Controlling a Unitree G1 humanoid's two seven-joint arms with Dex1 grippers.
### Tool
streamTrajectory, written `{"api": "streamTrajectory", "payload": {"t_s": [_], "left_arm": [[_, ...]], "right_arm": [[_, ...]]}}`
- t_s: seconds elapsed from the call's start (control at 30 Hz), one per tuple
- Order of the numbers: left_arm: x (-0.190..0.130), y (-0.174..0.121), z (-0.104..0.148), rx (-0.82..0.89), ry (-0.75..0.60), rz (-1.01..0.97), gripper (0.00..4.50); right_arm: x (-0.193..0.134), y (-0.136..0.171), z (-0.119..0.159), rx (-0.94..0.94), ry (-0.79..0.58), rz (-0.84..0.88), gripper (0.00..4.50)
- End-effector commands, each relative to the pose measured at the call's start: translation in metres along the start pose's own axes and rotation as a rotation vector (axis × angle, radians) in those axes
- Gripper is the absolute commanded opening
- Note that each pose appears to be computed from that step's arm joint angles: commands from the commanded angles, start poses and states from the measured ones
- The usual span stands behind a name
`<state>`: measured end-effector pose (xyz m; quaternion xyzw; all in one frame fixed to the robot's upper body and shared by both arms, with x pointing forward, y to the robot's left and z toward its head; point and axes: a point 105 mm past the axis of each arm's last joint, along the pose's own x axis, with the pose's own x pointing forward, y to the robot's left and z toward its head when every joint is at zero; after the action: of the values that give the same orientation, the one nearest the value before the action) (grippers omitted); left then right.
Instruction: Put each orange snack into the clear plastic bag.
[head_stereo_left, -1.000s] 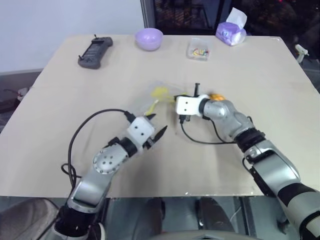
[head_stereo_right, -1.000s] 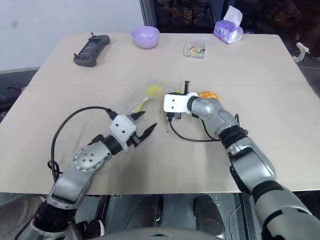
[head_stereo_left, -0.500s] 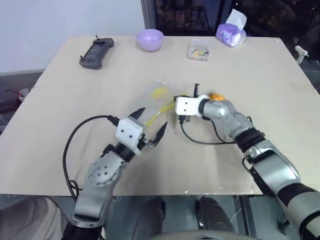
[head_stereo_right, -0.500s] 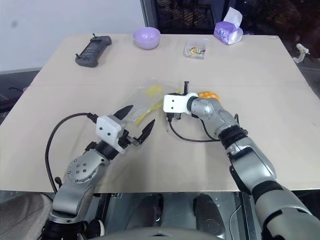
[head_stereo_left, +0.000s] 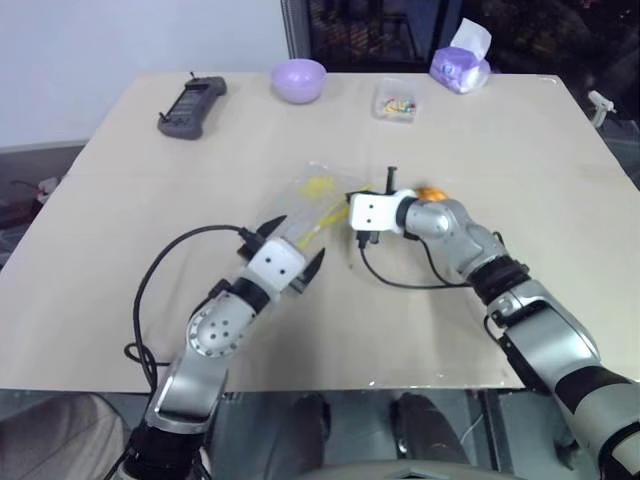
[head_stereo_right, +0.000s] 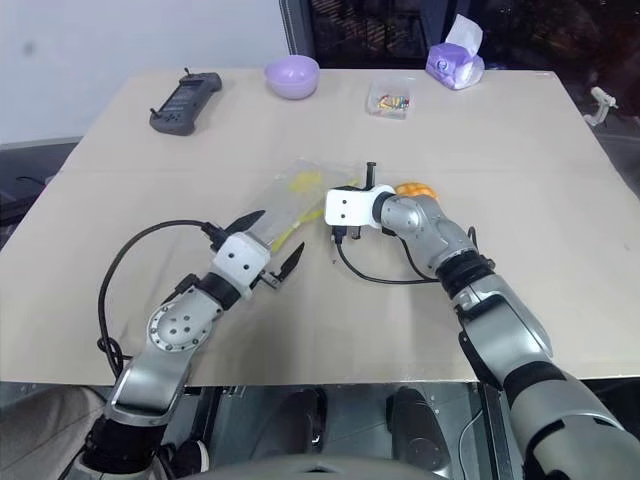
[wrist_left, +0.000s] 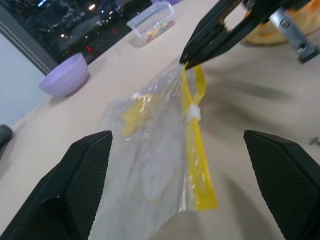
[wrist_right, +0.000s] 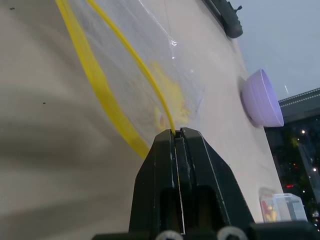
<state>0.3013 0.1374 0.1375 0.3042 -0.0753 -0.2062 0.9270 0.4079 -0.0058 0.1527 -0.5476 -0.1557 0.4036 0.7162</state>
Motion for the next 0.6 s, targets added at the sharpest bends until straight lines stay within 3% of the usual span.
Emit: {"api": "streamTrajectory", "payload": {"t_s": [0.03, 0.13, 0.3, 0.33, 0.43, 0.6], "left_arm": [[0.001, 0.007, 0.009, 0.023, -0.036, 0.025, 4.46], [0.002, 0.006, 0.010, 0.029, -0.038, 0.014, 3.76], [0.002, 0.005, 0.009, 0.028, -0.035, 0.015, 1.65], [0.002, 0.005, 0.009, 0.030, -0.031, 0.011, 1.01], [0.000, 0.005, 0.005, 0.032, -0.011, 0.018, 0.04], [-0.002, 0.005, -0.001, 0.036, 0.012, 0.020, 0.04]], "right_arm": [[-0.001, -0.016, 0.011, -0.019, -0.034, -0.047, 0.00], [-0.001, -0.016, 0.011, -0.019, -0.033, -0.048, 0.00], [-0.001, -0.015, 0.011, -0.017, -0.034, -0.050, 0.00], [-0.001, -0.015, 0.012, -0.017, -0.034, -0.050, 0.00], [-0.001, -0.015, 0.012, -0.016, -0.035, -0.051, 0.00], [-0.001, -0.015, 0.011, -0.013, -0.034, -0.052, 0.00]]}}
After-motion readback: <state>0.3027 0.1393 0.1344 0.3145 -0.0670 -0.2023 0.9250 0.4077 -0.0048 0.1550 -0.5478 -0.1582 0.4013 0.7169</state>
